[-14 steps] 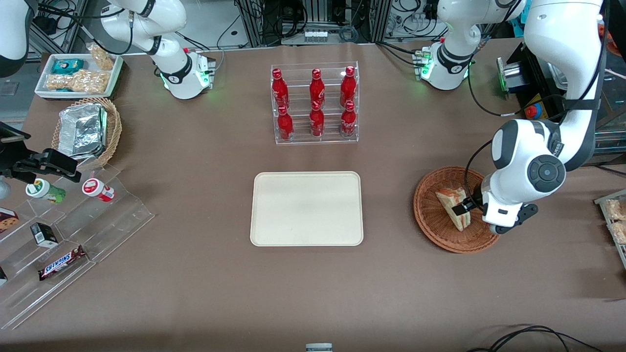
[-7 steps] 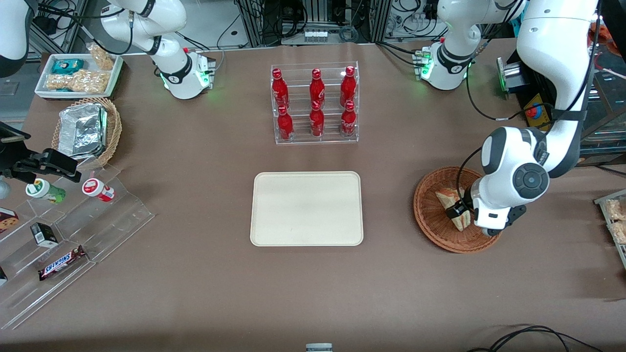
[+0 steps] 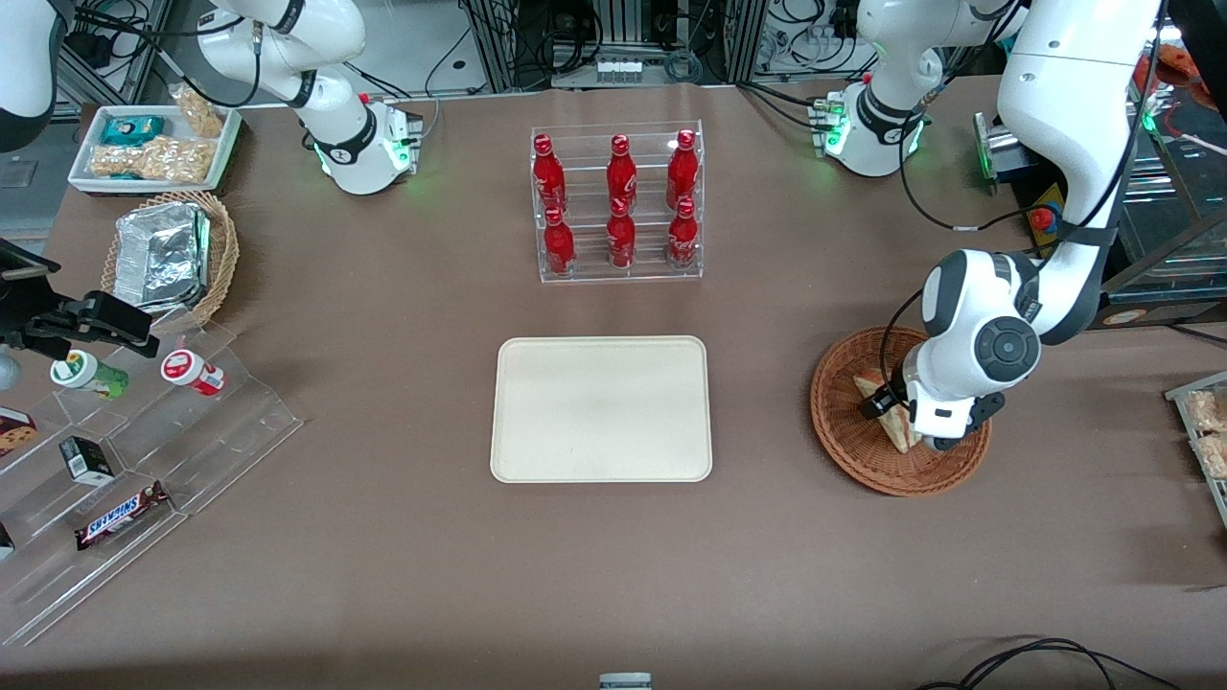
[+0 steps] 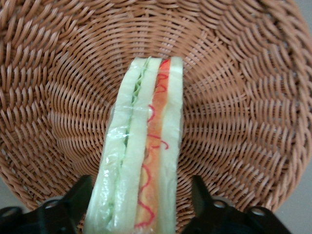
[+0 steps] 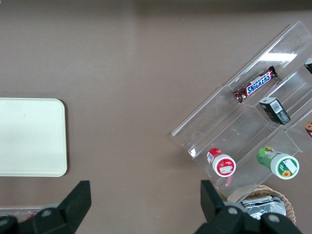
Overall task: Place sandwich from basket to tray
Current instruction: 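Lower the open left gripper around the wrapped sandwich and close it, then lift the sandwich out of the basket with the left gripper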
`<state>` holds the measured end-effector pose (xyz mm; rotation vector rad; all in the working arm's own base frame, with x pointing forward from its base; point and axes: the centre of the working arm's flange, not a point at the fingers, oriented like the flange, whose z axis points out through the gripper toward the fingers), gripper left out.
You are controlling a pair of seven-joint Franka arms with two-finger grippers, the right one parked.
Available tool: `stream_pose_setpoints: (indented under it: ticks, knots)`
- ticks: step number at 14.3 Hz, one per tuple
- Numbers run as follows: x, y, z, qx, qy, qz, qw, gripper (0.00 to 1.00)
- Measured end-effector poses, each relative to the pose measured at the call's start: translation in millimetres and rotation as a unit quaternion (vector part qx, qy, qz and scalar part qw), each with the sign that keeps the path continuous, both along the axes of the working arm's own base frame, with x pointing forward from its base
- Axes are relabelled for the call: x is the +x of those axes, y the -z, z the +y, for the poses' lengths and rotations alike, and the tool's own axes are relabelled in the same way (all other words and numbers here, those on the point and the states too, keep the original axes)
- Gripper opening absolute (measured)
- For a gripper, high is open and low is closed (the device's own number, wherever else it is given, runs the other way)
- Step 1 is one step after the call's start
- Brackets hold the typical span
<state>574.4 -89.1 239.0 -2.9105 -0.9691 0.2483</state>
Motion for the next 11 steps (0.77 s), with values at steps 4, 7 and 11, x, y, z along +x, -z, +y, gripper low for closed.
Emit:
stream_pose_setpoints:
  ticks: [4,7,11]
  knots:
    - [10.9,-13.9,2.0,-0.001,-0.01,-0.018,0.9998,0.4]
    - [20.6,-41.4,-0.1,-0.002,-0.009,-0.038,0.9992,0.2]
    - [19.6,-98.2,-68.2,-0.019,0.088,-0.039,0.9952,0.15]
